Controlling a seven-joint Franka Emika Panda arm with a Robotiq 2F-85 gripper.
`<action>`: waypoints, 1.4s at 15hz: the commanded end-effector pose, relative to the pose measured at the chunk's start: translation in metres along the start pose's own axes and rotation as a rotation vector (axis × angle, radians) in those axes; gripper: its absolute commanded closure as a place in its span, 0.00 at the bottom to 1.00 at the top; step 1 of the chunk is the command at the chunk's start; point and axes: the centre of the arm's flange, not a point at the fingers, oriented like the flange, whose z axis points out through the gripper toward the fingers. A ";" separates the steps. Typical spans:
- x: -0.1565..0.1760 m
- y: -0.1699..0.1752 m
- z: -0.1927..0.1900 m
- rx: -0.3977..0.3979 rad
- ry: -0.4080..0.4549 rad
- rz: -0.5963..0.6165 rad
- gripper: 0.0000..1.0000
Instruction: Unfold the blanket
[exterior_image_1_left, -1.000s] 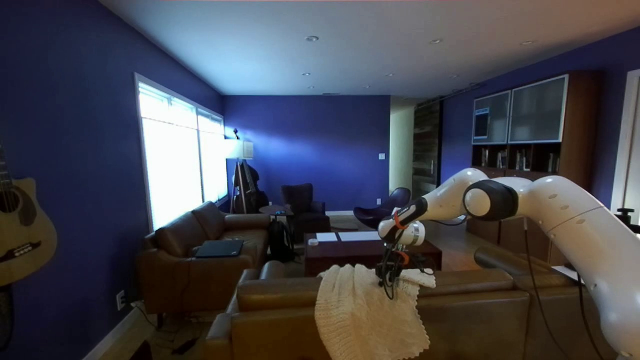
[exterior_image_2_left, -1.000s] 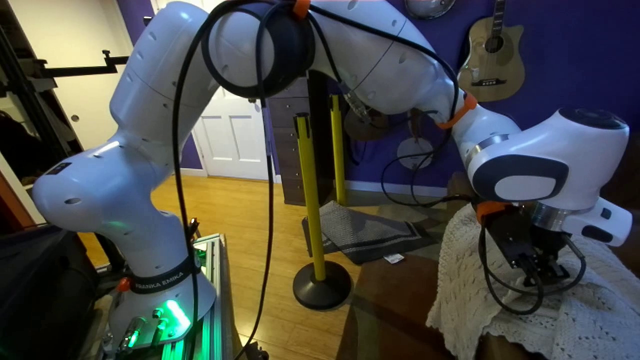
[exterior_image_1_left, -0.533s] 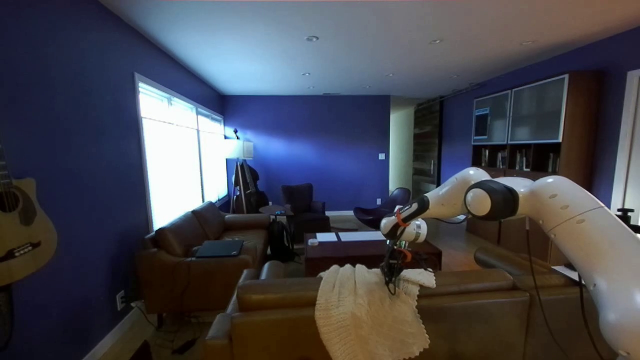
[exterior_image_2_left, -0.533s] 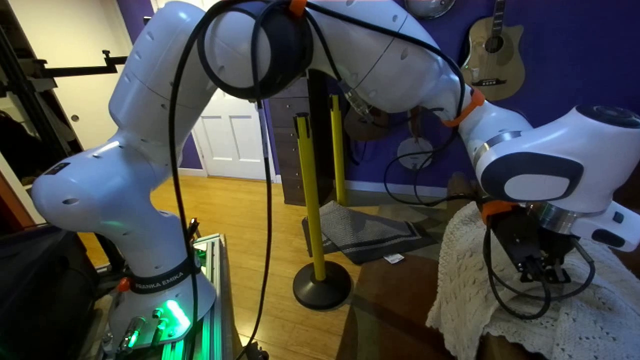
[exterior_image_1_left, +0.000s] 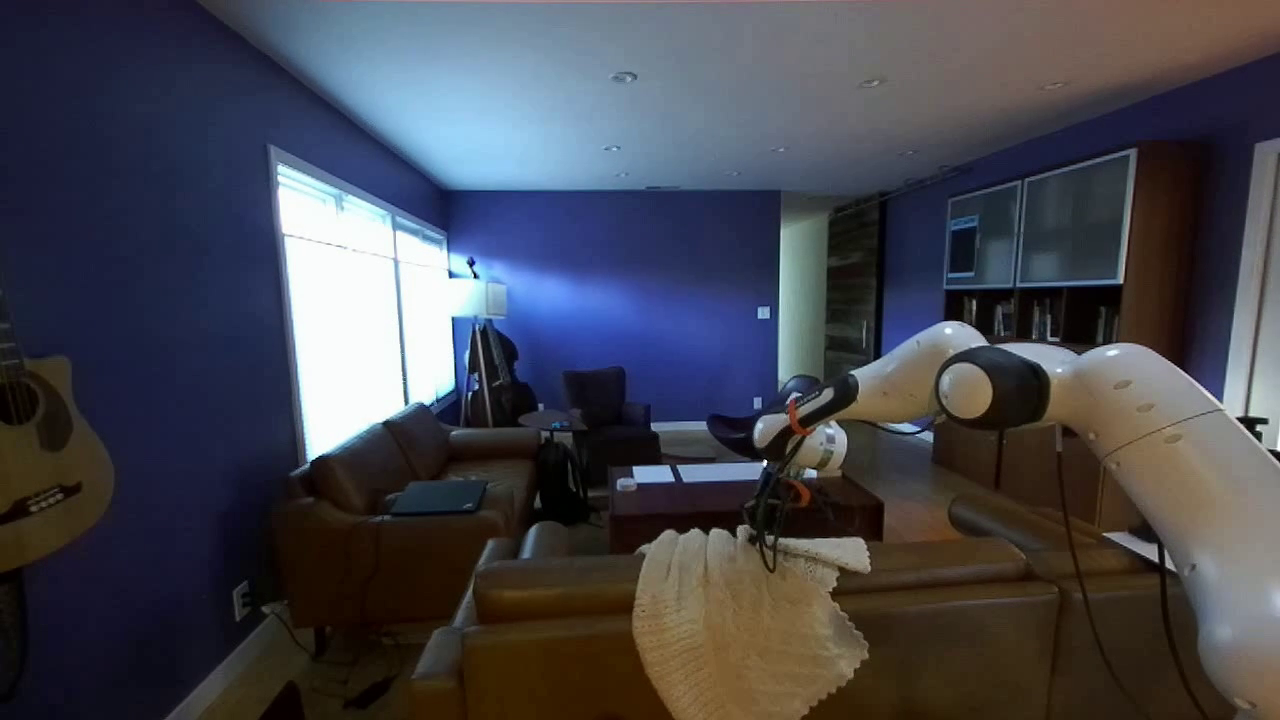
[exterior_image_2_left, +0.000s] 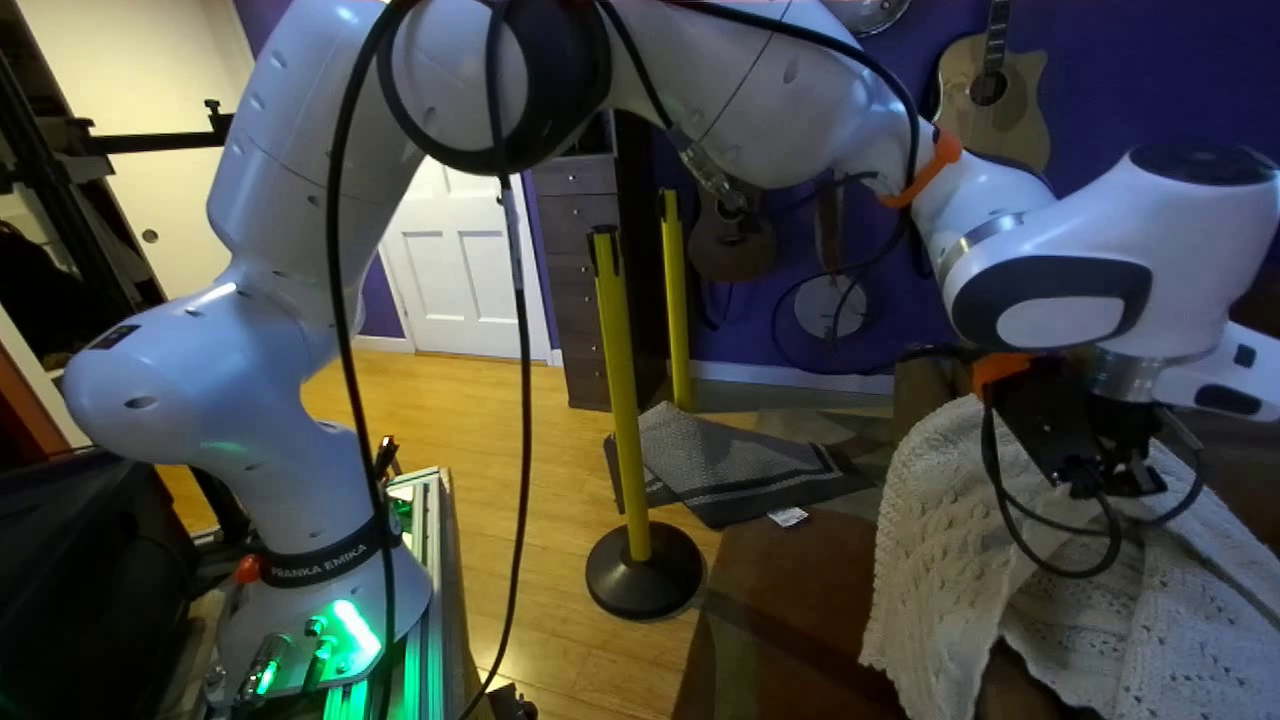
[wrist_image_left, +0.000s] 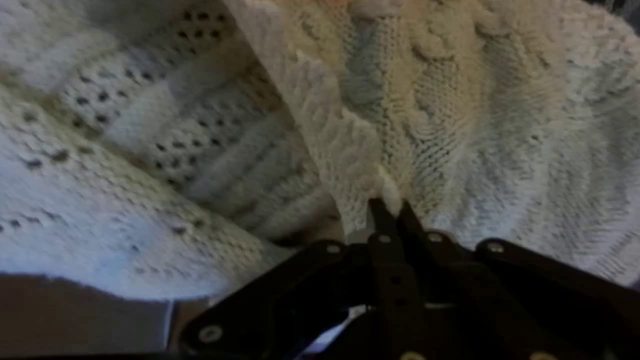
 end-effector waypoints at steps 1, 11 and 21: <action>-0.007 -0.072 -0.042 0.041 0.179 -0.089 0.99; 0.006 -0.162 -0.064 0.076 0.382 -0.226 0.95; 0.006 -0.157 -0.064 0.072 0.382 -0.228 0.99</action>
